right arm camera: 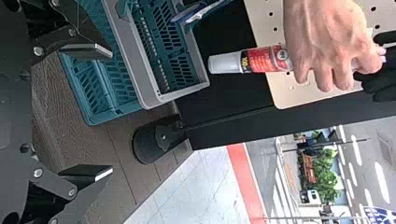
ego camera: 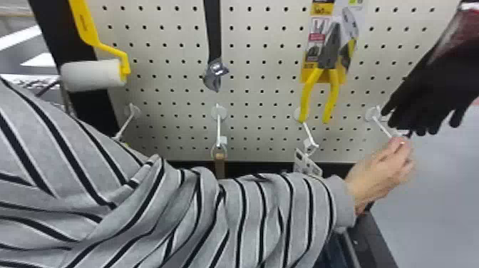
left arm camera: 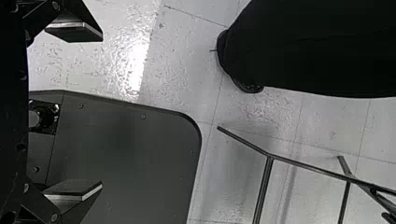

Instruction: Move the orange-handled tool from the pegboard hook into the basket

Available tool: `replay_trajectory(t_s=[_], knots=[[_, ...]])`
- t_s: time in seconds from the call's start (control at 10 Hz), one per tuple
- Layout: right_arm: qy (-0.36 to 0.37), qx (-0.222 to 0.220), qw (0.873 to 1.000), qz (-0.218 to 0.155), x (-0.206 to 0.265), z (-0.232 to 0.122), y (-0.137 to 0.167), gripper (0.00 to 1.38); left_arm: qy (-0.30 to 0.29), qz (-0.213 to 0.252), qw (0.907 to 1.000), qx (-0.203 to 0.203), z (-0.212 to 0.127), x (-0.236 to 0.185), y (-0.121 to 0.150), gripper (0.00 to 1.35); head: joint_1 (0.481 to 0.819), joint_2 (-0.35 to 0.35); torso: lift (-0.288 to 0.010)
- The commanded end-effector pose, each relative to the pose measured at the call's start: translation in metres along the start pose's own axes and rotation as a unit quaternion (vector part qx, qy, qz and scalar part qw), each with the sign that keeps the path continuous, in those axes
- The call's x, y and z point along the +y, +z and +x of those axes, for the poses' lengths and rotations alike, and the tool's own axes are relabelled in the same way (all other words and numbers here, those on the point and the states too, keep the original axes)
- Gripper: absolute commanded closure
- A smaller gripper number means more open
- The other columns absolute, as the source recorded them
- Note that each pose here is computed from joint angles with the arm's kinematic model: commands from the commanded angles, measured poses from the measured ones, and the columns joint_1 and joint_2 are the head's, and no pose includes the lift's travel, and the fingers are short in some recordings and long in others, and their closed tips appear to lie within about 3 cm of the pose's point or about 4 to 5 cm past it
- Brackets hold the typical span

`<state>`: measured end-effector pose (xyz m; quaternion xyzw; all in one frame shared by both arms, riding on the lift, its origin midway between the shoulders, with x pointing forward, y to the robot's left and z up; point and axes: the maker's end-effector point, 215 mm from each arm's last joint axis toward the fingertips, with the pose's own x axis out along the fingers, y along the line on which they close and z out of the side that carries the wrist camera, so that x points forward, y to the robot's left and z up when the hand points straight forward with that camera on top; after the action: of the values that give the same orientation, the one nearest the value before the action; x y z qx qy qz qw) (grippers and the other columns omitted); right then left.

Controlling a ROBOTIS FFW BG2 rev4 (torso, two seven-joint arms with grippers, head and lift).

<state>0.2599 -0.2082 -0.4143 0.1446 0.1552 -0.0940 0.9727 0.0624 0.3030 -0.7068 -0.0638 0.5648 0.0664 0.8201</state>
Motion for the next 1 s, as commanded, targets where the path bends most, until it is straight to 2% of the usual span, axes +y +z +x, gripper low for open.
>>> replay_trajectory(t_s=[0.0,0.2,0.3,0.4,0.6,0.9], knots=[[0.001,0.0,1.0,0.001,0.0,0.0,-0.001,0.4,0.001,0.001,1.0,-0.002,0.0,0.001,0.002,0.18,0.549,0.0,-0.1],[0.006,-0.004,1.0,0.004,0.004,0.006,0.001,0.4,0.01,0.003,0.9999,-0.002,0.003,0.003,0.003,0.18,0.549,0.0,-0.1],[0.009,-0.012,1.0,-0.007,0.005,0.002,0.012,0.4,0.012,0.011,0.9997,-0.016,0.002,0.001,0.014,0.19,0.549,0.0,-0.1],[0.011,-0.011,1.0,-0.006,0.005,0.005,0.009,0.4,0.013,0.007,0.9994,-0.033,0.003,0.0,0.025,0.19,0.549,0.0,-0.1],[0.011,-0.019,1.0,-0.013,0.006,0.003,0.015,0.4,0.021,-0.002,0.9992,-0.034,-0.003,0.007,0.019,0.18,0.549,0.0,-0.1],[0.01,-0.023,0.999,-0.02,0.007,0.002,0.015,0.39,0.031,-0.01,0.9985,-0.045,-0.007,0.012,0.024,0.18,0.549,0.0,-0.1]])
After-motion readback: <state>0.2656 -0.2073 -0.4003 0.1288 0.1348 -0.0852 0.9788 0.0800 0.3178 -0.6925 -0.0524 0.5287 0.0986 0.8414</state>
